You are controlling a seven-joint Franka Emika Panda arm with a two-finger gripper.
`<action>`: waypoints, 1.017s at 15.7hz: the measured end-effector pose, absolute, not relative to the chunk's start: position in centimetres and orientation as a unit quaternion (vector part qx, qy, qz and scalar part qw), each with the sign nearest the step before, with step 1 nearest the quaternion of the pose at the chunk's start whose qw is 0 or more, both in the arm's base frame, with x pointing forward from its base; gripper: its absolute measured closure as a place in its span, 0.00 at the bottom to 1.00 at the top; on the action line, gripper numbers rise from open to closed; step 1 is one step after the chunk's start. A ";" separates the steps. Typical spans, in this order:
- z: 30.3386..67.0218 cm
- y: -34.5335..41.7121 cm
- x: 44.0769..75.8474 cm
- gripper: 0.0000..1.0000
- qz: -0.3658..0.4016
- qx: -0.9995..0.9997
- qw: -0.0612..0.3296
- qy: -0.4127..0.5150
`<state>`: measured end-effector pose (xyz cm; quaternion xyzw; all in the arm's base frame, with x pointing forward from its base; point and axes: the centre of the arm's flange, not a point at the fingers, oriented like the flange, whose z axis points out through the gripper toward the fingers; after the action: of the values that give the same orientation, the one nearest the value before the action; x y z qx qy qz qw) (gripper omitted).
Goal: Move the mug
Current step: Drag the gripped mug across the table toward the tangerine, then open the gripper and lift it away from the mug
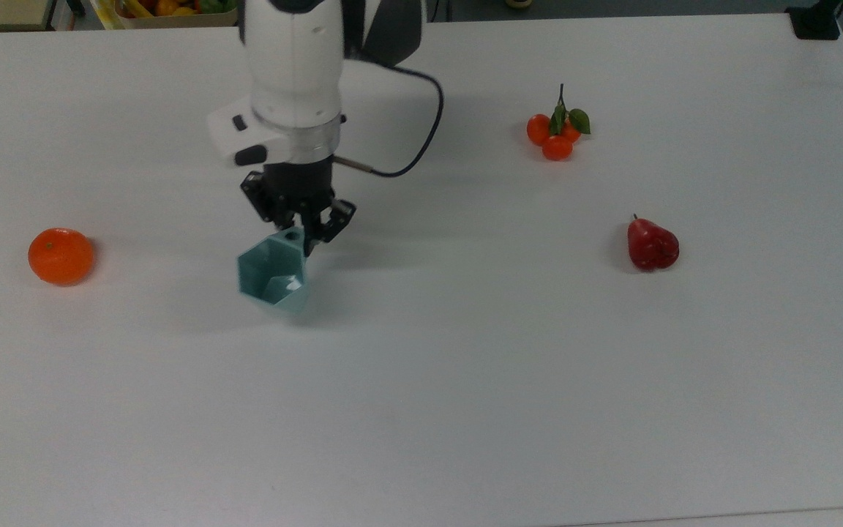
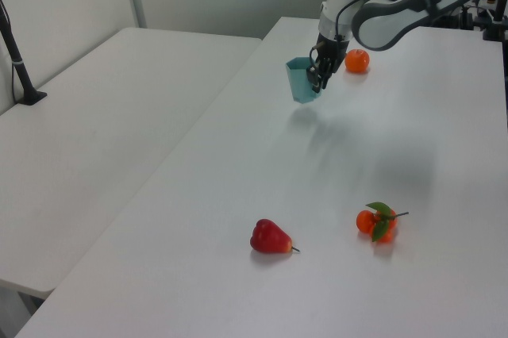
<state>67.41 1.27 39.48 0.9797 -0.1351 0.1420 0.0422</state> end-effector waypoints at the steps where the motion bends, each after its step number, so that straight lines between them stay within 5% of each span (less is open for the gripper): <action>1: 40.1 3.1 66.0 0.76 0.134 0.983 0.042 -0.122; 7: 38.0 8.4 57.9 0.76 0.079 0.993 0.052 -0.067; 10: 36.4 8.7 56.4 0.75 0.061 0.995 0.061 -0.055; 16: 37.0 8.1 55.6 0.20 0.021 0.995 0.079 -0.062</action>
<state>55.63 8.11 37.01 0.9948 -0.0615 0.0206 0.0791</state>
